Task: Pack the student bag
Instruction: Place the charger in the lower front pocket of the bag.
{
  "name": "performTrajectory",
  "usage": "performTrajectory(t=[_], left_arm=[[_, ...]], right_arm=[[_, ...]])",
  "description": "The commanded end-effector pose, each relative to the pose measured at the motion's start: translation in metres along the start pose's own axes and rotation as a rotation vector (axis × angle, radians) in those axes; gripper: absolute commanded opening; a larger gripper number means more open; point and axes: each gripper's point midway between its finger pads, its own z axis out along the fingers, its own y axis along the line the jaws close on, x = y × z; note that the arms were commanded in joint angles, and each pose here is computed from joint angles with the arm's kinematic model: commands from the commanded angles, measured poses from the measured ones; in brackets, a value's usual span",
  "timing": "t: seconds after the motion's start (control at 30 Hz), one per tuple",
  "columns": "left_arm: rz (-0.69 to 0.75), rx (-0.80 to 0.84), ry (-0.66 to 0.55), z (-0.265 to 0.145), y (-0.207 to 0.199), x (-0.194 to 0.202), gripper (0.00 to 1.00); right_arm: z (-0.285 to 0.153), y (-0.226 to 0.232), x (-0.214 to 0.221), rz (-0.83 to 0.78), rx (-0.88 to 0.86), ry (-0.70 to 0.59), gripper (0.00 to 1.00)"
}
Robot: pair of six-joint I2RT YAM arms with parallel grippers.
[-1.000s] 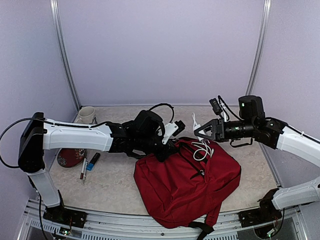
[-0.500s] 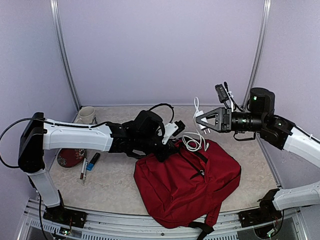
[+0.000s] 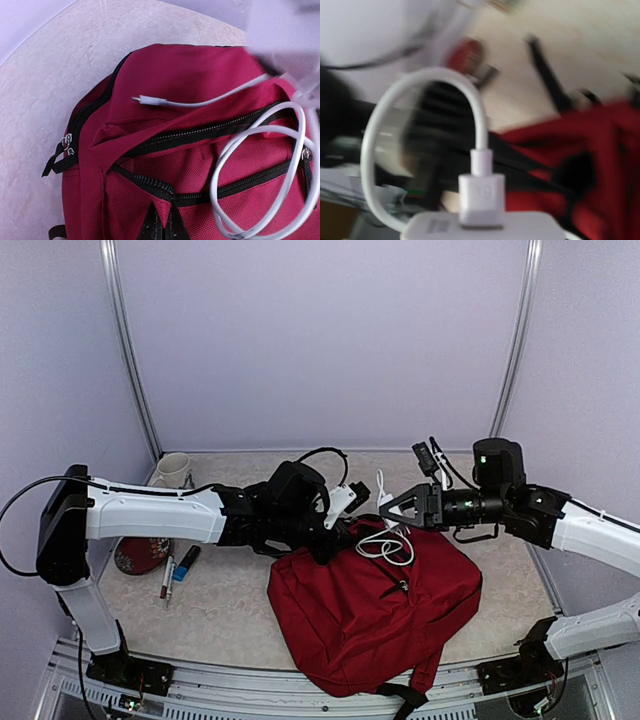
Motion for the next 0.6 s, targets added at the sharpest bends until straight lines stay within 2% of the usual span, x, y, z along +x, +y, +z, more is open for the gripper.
performTrajectory(t=[0.0,0.13,0.23,0.57], left_arm=[[0.024,0.037,-0.087,-0.017,-0.013,-0.026,0.00],[0.031,0.046,-0.102,-0.019,-0.017,-0.031,0.00],[0.037,0.062,-0.115,-0.019,-0.023,-0.034,0.00],[0.043,0.168,-0.194,-0.033,-0.042,-0.052,0.00]], right_arm=[[0.013,-0.050,0.033,0.024,0.194,0.107,0.00],[0.028,-0.057,0.057,0.032,0.180,0.222,0.00],[0.033,-0.080,0.074,0.067,0.258,0.302,0.00],[0.022,-0.137,0.075,0.017,0.561,0.368,0.00]])
